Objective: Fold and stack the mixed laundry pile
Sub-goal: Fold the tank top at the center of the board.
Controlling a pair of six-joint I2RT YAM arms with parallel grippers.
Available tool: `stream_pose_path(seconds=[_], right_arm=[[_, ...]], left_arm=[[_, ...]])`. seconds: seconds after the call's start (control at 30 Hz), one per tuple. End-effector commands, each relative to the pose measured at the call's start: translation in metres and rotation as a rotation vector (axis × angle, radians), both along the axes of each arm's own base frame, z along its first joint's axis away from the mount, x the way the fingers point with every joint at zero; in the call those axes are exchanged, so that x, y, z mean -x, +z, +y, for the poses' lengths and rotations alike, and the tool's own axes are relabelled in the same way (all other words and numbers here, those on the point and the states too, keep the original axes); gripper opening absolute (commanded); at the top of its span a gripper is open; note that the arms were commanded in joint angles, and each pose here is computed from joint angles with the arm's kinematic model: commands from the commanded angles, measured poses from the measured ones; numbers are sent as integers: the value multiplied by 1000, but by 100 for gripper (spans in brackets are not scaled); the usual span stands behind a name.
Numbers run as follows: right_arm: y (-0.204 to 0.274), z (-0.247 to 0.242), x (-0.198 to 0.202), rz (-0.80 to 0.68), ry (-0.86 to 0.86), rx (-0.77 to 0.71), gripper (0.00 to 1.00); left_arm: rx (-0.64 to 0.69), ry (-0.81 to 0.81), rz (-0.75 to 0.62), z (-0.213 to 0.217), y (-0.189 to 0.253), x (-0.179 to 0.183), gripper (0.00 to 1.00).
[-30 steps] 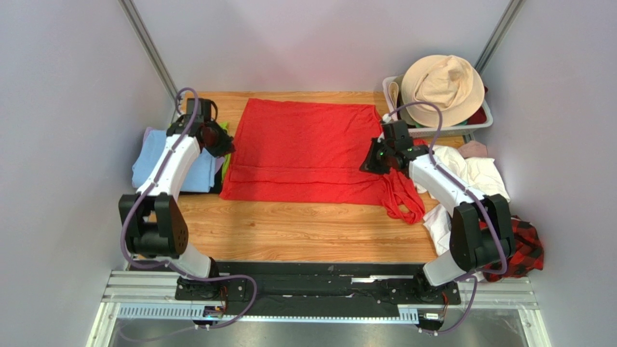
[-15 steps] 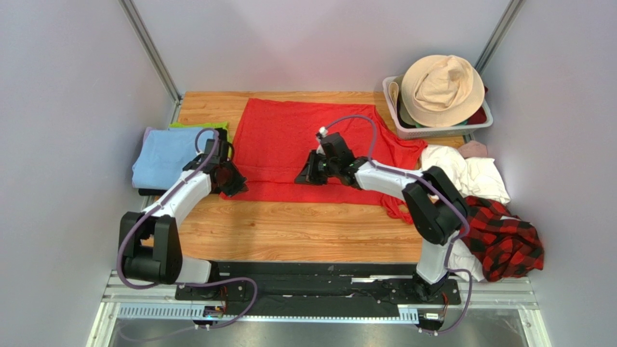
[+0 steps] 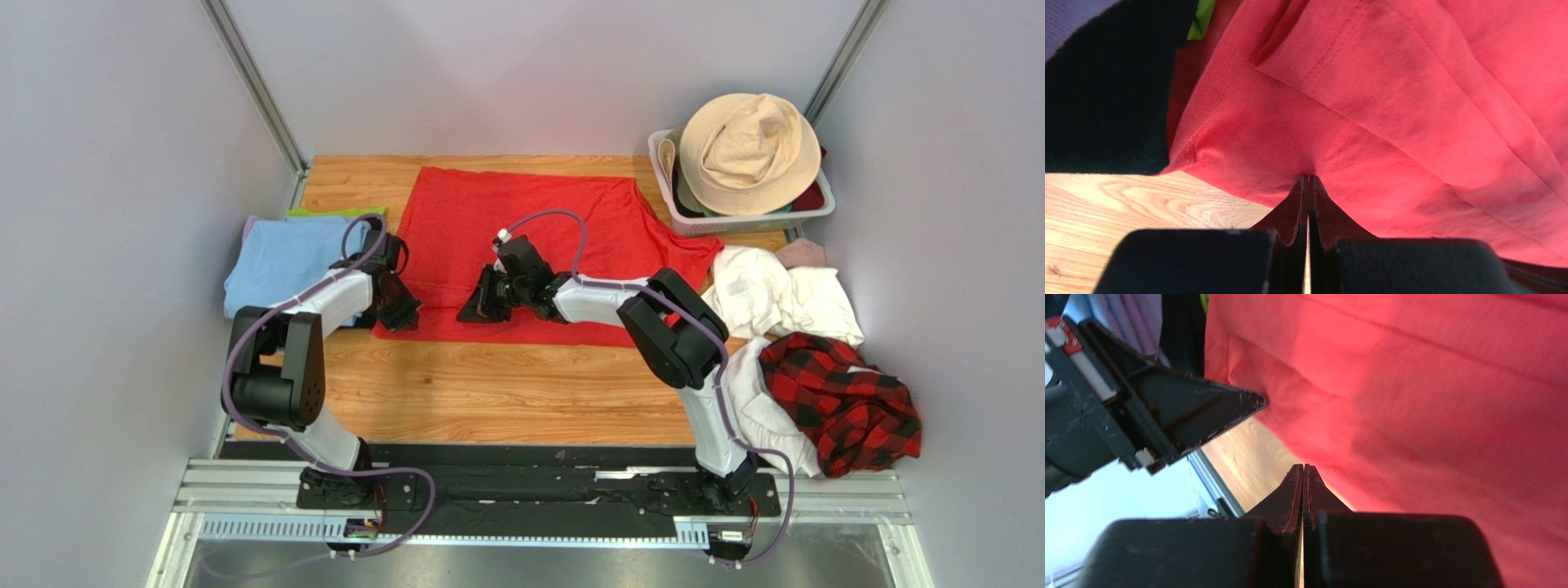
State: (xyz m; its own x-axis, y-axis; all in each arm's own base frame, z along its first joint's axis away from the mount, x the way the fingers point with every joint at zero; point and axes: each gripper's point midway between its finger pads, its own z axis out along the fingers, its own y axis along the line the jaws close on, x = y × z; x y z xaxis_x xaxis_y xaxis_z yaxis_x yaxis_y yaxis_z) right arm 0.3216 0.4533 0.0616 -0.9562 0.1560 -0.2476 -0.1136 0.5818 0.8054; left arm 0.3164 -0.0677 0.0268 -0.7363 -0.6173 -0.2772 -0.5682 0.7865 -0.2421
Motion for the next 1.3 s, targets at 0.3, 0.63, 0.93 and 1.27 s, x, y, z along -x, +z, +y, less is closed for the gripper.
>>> stream_pose_path(seconds=[0.3,0.63,0.93,1.27], right_arm=[[-19,4,-55,8,-78,-32,0],[10,1,-129,-78,-122,-62,0],[39,-10,-114,-201,1,0,20],[72,-141,-69,-244,-250,142,33]], left_arm=[[-72,9,13,13,-6,1,0],[-88,-2,35,16,-8,7,0],[-87,-32,-9,20,4,0,0],[-112,-22,-182,24,65,-23,4]])
